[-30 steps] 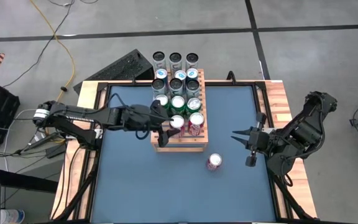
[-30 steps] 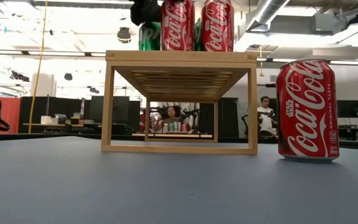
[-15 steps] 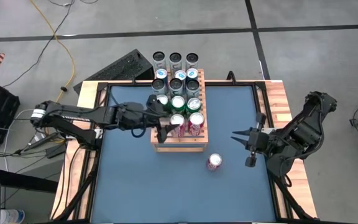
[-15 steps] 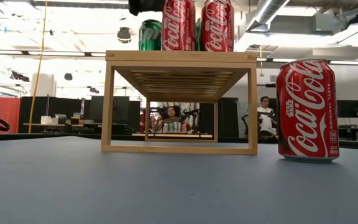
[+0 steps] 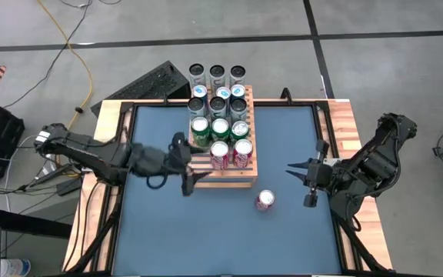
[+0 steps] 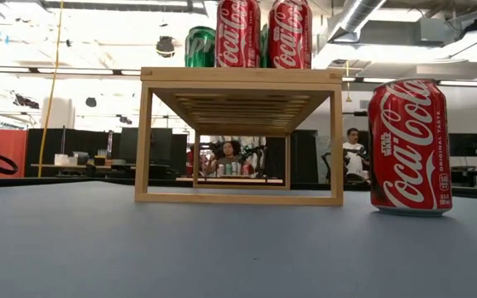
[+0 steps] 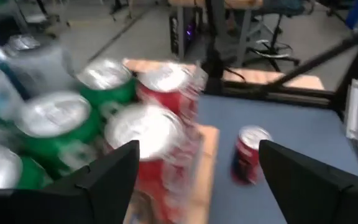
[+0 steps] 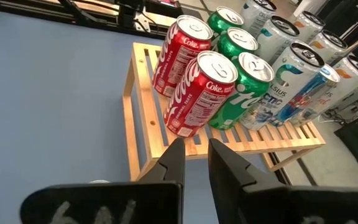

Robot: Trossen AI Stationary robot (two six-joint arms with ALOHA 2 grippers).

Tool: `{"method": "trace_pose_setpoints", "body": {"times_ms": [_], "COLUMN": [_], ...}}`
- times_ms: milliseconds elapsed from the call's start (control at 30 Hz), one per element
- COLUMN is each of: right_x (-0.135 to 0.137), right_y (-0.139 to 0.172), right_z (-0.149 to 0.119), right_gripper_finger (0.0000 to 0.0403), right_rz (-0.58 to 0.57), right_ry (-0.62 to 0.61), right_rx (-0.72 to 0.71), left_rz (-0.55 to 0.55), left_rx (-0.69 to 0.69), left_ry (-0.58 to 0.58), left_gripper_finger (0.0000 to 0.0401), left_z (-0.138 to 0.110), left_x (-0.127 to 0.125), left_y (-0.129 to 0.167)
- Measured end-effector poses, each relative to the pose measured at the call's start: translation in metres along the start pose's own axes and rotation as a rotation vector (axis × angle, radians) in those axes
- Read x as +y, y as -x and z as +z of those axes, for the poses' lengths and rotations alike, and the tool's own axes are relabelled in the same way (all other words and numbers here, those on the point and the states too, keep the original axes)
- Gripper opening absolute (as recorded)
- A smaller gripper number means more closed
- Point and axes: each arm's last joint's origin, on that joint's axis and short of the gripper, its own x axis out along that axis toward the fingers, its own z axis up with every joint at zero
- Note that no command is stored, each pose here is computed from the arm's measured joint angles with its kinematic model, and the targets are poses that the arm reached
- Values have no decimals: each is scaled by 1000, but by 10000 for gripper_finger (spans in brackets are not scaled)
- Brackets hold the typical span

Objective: Place canned beverage on shelf
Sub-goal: Put the left red soda can on the shelf aligned with the other red soda can

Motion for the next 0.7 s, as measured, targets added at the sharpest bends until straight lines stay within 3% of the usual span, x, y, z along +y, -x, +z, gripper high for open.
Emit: {"method": "trace_pose_setpoints", "body": {"times_ms": [167,300,700], "right_x": [0,0,-3], "right_y": [0,0,-4], "right_z": [0,0,1], "right_gripper_finger": [63,63,63], "right_rz": [3,1,-22], "right_ry": [2,4,-4], "right_rx": [2,3,12], "left_rz": [-26,21,14], "left_rx": [89,54,54], "left_ry": [60,101,100], "left_gripper_finger": [277,235,70], "left_z": [-30,-44,-65], "left_x": [-21,-30,-24], "left_y": [3,1,-24]}}
